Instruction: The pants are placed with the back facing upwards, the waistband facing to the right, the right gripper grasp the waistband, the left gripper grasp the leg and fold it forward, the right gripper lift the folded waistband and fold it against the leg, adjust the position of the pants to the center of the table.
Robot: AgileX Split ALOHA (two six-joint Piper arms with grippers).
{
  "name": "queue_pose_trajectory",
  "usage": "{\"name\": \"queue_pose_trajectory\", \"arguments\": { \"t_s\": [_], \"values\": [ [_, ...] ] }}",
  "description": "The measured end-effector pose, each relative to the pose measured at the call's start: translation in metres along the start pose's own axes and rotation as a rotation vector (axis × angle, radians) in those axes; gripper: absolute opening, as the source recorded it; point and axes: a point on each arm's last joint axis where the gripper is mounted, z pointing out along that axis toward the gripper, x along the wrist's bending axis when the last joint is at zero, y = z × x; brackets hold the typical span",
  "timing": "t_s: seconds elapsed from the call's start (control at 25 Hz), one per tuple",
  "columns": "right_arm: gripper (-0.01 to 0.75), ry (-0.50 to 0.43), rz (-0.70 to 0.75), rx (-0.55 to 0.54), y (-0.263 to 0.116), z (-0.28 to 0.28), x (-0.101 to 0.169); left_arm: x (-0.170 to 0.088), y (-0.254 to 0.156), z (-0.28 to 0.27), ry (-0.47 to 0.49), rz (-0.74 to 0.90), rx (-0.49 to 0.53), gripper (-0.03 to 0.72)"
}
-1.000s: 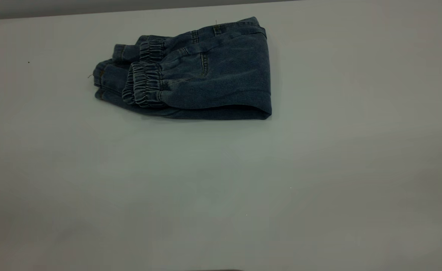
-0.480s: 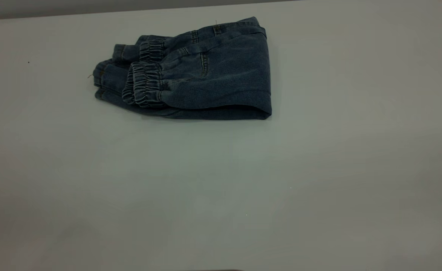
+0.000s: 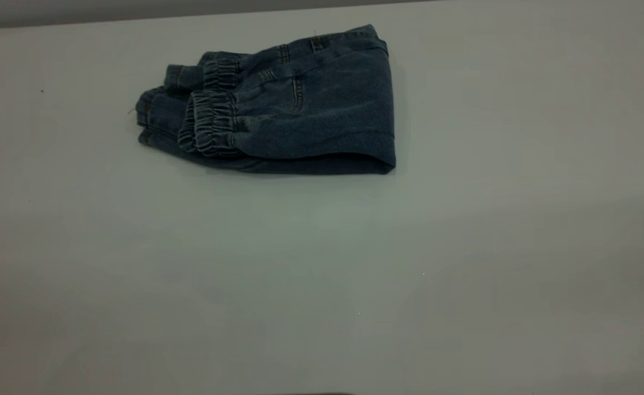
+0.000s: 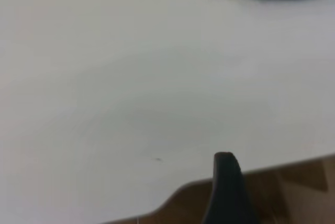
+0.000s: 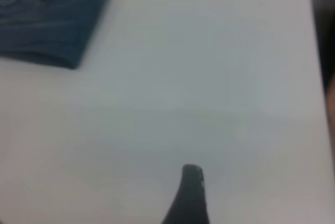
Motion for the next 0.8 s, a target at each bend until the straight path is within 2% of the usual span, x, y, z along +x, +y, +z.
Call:
{"name": "queue_pose_trajectory", "arguments": {
  "t_s": [0.16, 0.8],
  "values": [
    [0.570, -0.036, 0.027, 0.000, 0.0002, 0.0006, 0.0006, -0.0009, -0.0037, -0.0047, 0.010, -0.001, -0.033, 0.442],
    [0.570, -0.037, 0.028, -0.001, 0.0003, 0.0006, 0.0007, -0.0009, -0.0041, -0.0048, 0.010, -0.001, -0.031, 0.442]
  ]
}}
